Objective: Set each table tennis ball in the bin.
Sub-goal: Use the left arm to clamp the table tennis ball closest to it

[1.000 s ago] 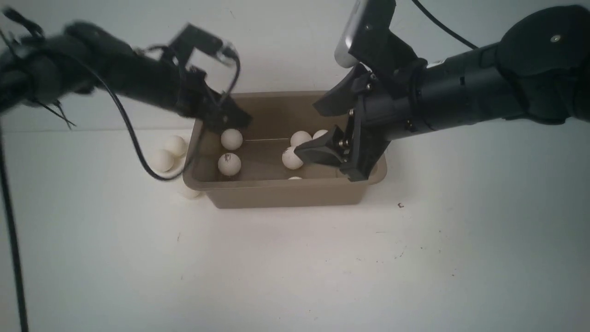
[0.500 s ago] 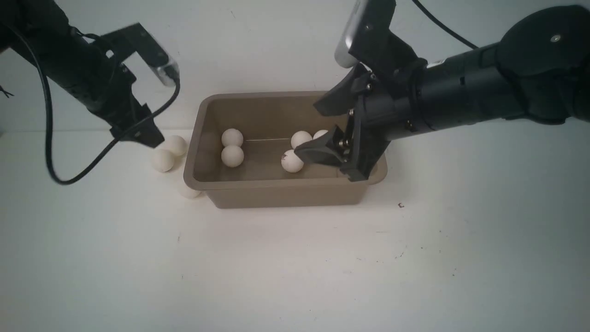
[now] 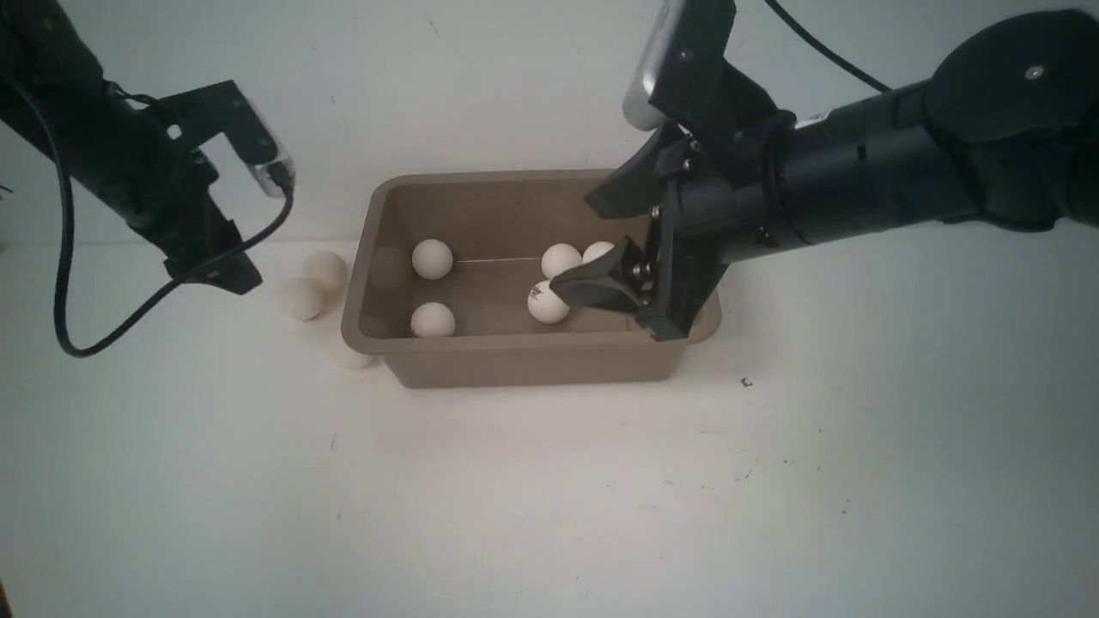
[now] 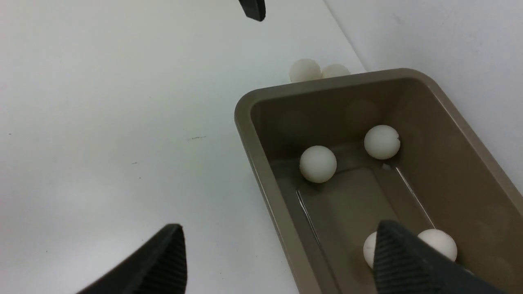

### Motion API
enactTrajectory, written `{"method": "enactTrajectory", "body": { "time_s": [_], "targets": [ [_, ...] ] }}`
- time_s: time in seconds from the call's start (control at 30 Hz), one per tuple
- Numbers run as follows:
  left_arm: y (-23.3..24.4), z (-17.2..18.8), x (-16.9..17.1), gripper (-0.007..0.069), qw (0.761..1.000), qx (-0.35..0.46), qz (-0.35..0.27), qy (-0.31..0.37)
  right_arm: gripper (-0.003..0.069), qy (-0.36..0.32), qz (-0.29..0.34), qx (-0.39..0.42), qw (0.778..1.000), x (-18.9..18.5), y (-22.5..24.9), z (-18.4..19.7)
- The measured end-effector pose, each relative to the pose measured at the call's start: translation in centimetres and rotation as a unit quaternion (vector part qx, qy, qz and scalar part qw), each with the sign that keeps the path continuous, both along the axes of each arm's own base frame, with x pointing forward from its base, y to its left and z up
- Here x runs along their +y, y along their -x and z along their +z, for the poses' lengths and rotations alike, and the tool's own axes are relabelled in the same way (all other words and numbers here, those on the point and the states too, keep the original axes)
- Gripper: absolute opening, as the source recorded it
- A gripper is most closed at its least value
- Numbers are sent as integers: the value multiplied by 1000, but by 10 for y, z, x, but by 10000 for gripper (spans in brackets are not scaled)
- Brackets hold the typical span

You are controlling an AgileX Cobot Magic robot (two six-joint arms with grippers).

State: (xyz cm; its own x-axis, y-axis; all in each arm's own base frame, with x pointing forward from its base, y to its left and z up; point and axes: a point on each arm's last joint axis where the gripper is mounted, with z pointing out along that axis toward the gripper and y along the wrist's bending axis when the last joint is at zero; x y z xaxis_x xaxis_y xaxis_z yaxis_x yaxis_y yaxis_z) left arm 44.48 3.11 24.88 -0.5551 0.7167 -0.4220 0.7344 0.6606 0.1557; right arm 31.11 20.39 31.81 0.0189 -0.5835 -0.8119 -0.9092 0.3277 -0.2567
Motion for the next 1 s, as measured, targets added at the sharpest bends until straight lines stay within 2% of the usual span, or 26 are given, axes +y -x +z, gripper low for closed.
{"method": "enactTrajectory", "body": {
  "time_s": [0.13, 0.3, 0.6, 1.0],
  "targets": [
    [-15, -14, 8, 510, 989, -11, 114, 91, 556, 1, 1, 0, 1000, 0, 0, 0],
    [-27, -42, 2, 510, 979, 4, 159, 127, 556, 1, 1, 0, 1000, 0, 0, 0],
    [-37, -84, -8, 510, 974, 33, 180, 132, 556, 1, 1, 0, 1000, 0, 0, 0],
    [-43, -89, -6, 459, 972, 9, 194, 130, 556, 1, 1, 0, 1000, 0, 0, 0]
  ]
}}
